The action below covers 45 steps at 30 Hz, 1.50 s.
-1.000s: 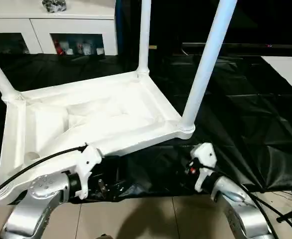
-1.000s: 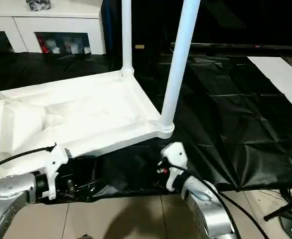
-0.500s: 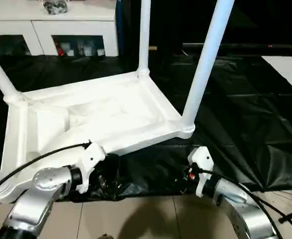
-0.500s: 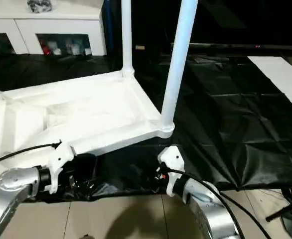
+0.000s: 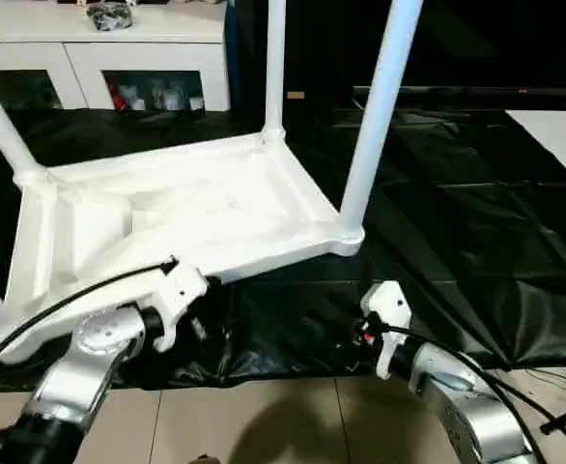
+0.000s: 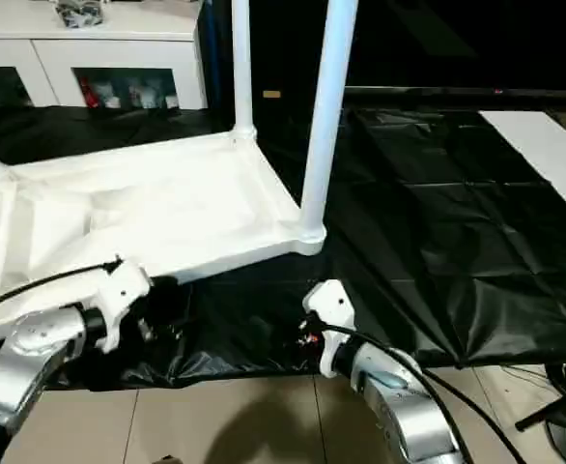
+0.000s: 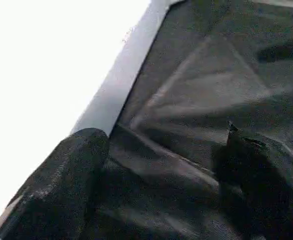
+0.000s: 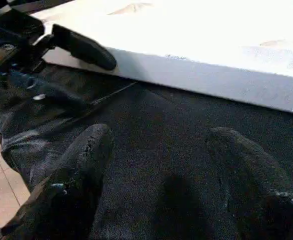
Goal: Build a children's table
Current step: Rotate leg to tighten
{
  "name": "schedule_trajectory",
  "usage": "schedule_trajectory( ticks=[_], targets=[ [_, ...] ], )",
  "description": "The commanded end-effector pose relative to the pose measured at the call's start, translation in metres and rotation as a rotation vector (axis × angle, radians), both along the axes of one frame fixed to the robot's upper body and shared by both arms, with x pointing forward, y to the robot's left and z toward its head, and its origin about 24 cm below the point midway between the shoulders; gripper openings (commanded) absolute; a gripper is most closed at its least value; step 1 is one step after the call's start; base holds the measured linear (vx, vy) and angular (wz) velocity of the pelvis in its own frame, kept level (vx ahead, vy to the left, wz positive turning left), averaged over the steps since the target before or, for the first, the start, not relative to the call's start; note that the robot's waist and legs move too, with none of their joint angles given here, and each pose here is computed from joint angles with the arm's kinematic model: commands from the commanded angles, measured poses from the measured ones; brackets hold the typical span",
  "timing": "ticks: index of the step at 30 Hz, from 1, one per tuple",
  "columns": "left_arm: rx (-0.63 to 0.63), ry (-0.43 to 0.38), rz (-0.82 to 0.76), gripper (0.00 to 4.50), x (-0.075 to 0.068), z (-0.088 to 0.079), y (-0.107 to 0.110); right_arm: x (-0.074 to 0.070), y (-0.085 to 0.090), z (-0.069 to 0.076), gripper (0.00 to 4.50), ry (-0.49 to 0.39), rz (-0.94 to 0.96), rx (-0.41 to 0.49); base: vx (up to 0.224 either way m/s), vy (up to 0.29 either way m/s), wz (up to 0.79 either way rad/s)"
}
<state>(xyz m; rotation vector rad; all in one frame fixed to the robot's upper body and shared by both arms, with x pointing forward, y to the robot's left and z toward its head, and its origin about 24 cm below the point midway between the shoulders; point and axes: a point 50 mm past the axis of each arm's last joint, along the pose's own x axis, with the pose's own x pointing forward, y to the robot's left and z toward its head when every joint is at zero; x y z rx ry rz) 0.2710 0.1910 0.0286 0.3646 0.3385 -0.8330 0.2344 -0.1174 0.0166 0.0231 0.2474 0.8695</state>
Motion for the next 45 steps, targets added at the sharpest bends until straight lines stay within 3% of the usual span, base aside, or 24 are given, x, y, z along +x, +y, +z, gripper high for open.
schedule_trajectory(
  ticks=[1, 4, 11, 14, 18, 22, 24, 27, 31, 39, 45],
  targets=[
    [0.027, -0.09, 0.071, 4.43, 0.013, 0.009, 0.005, 0.003, -0.002, 0.0, 3.4, -0.003, -0.016, -0.013, 0.0, 0.0, 0.0],
    [0.079, -0.153, 0.142, 4.43, 0.021, 0.007, 0.009, 0.004, -0.002, -0.002, 3.4, -0.004, -0.025, -0.019, 0.0, 0.0, 0.0],
    [0.002, -0.192, 0.202, 4.43, 0.025, 0.01, 0.009, 0.003, -0.001, -0.003, 3.4, -0.002, -0.029, -0.019, 0.0, 0.0, 0.0],
    [-0.144, -0.19, 0.178, 4.43, 0.016, 0.014, 0.004, 0.002, 0.0, -0.003, 3.4, -0.001, -0.028, -0.017, 0.0, 0.0, 0.0],
    [-0.251, -0.19, 0.171, 4.43, 0.005, 0.018, 0.008, 0.001, 0.0, -0.003, 3.4, -0.002, -0.03, -0.014, 0.0, 0.0, 0.0],
    [-0.473, -0.193, 0.254, 4.43, -0.019, 0.025, 0.027, -0.001, 0.0, -0.002, 3.4, -0.014, -0.034, -0.009, 0.0, 0.0, 0.0],
    [-0.504, -0.22, 0.299, 4.43, -0.027, 0.026, 0.036, 0.0, 0.001, -0.002, 3.4, -0.02, -0.035, -0.006, 0.0, 0.0, 0.0],
    [-0.479, -0.366, 0.438, 4.43, -0.04, 0.029, 0.058, 0.0, 0.004, -0.003, 3.4, -0.02, -0.031, 0.003, 0.0, 0.0, 0.0],
    [-0.429, -0.487, 0.589, 4.43, -0.055, 0.029, 0.08, -0.001, 0.008, -0.005, 3.4, -0.016, -0.014, 0.006, 0.0, 0.0, 0.0],
    [-0.415, -0.612, 0.796, 4.43, -0.082, 0.027, 0.104, -0.002, 0.014, -0.005, 3.4, -0.017, 0.002, 0.018, 0.0, 0.0, 0.0],
    [-0.395, -0.706, 0.889, 4.43, -0.089, 0.027, 0.104, -0.002, 0.017, -0.005, 3.4, -0.021, 0.021, 0.036, 0.0, 0.0, 0.0]
  ],
)
